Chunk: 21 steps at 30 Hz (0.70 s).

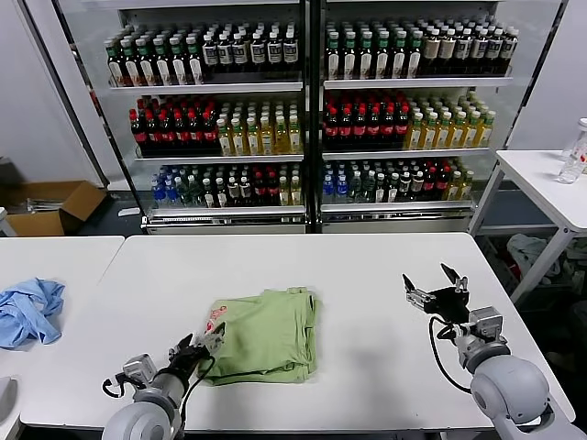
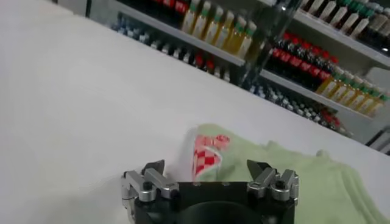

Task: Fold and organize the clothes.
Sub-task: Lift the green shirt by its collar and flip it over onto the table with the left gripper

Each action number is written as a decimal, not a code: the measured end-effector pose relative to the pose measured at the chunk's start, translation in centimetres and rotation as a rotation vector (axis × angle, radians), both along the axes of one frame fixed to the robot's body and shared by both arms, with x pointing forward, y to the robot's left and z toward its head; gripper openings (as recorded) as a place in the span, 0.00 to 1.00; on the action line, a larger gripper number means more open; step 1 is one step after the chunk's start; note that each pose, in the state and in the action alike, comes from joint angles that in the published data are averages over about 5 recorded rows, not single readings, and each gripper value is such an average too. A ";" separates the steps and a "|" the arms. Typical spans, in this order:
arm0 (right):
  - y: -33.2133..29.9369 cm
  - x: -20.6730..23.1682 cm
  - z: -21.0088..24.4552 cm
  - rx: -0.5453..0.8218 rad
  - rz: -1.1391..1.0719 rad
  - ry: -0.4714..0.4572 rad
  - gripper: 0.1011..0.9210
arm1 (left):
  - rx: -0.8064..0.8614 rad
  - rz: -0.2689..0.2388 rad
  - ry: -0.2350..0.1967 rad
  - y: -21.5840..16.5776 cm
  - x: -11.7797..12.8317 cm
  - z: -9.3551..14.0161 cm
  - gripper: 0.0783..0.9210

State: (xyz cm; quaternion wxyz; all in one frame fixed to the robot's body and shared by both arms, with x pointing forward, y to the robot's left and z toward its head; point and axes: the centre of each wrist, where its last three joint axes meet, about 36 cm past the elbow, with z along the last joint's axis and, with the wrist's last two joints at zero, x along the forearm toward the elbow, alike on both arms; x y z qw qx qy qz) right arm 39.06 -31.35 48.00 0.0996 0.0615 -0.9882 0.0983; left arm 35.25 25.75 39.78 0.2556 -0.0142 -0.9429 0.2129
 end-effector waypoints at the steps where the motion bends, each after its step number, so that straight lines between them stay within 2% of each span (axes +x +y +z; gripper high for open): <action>1: 0.0 0.0 0.0 0.002 -0.002 -0.002 0.88 | -0.011 -0.003 0.004 -0.1 0.0 -0.1 0.88; 6: -0.1 -0.3 0.2 0.012 -0.014 -0.005 0.88 | -0.052 -0.012 0.016 -0.2 0.3 -1.0 0.83; 14: -0.2 -0.7 0.2 0.030 -0.028 -0.004 0.88 | -0.185 0.003 0.002 0.2 0.7 -1.6 0.56; 21: -0.1 -0.7 0.8 0.036 -0.026 -0.013 0.88 | -0.345 0.039 -0.012 0.8 1.3 -2.0 0.32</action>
